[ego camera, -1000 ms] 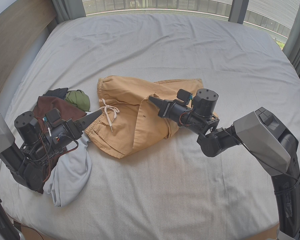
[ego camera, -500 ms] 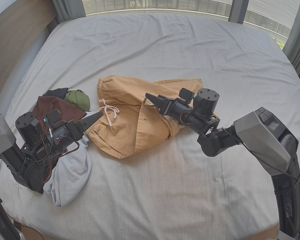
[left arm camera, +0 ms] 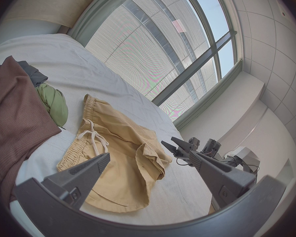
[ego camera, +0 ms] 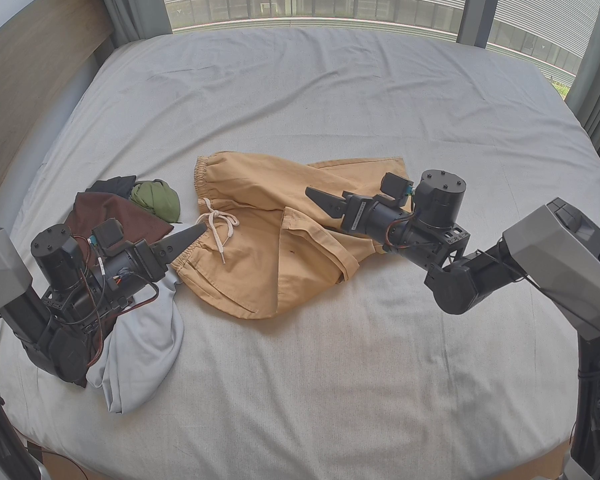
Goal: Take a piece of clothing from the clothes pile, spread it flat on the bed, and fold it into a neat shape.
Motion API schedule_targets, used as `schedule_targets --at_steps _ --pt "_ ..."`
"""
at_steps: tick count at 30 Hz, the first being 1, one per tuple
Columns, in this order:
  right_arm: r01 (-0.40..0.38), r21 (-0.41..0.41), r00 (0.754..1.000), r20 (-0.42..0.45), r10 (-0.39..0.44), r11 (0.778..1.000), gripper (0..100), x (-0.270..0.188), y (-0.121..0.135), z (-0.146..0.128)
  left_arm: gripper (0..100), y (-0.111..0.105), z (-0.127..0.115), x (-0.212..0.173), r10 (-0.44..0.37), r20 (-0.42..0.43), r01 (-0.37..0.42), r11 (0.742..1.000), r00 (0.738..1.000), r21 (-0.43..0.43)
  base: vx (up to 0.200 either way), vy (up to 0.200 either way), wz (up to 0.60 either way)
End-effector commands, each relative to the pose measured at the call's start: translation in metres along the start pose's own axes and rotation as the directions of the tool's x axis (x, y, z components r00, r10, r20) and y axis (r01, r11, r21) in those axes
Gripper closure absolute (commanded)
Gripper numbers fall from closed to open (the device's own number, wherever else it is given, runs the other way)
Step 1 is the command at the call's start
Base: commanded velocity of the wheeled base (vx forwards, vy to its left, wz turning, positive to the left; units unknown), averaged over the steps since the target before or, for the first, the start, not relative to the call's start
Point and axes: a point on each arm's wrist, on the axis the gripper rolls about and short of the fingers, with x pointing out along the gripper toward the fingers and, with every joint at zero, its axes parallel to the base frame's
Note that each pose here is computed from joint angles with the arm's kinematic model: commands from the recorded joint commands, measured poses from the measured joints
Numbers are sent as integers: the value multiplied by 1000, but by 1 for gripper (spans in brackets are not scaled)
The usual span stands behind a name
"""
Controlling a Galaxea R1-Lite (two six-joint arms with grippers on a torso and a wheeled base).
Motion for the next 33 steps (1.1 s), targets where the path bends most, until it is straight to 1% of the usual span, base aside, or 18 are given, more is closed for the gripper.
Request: schedule_targets --at_steps 1,3,4,6,10,12,16,17,22,26,29,33 --pt "50 -46 996 -78 -54 998 0 -37 4 -1 0 0 1 0 0 4 0 1000 1000 2 0 0 0" --pt "62 -50 989 -130 -68 997 0 -50 6 -12 0 0 0 0 1 0 -1 1000 1000 -1 0 0 0" --pt "63 -51 988 -138 -69 997 0 -52 7 -13 0 0 0 0 1 0 -1 1000 1000 -1 0 0 0" --pt "73 -95 974 -207 -92 993 0 -67 6 -29 0 0 -1 0 -1 -4 1 1000 1000 -1 0 0 0" --pt "74 -127 966 -238 -103 989 0 -71 4 -37 0 0 -2 1 1 -5 -1 1000 1000 -2 0 0 0" --pt "76 -131 962 -252 -108 988 0 -72 3 -40 0 0 -2 0 2 -4 -2 1000 1000 -2 0 0 0" --pt "83 -147 956 -268 -121 986 0 -71 -4 -46 0 1 -2 0 3 -5 -3 1000 1000 -3 0 0 0" --pt "90 -150 951 -280 -129 985 0 -71 -9 -52 0 1 -2 0 3 -5 -3 1000 1000 -2 0 0 0" --pt "93 -155 957 -258 -132 983 0 -72 -11 -49 0 1 -2 1 3 -5 -3 1000 1000 -3 0 0 0" --pt "82 -166 969 -218 -118 983 0 -73 -4 -34 0 1 -2 1 3 -5 -3 1000 1000 -3 0 0 0" --pt "82 -168 971 -209 -117 982 0 -79 1 -26 0 1 -3 1 1 -8 -1 1000 1000 -3 0 0 0" --pt "82 -169 970 -213 -118 982 0 -86 4 -25 0 1 -3 1 1 -8 -1 1000 1000 -3 0 0 0"
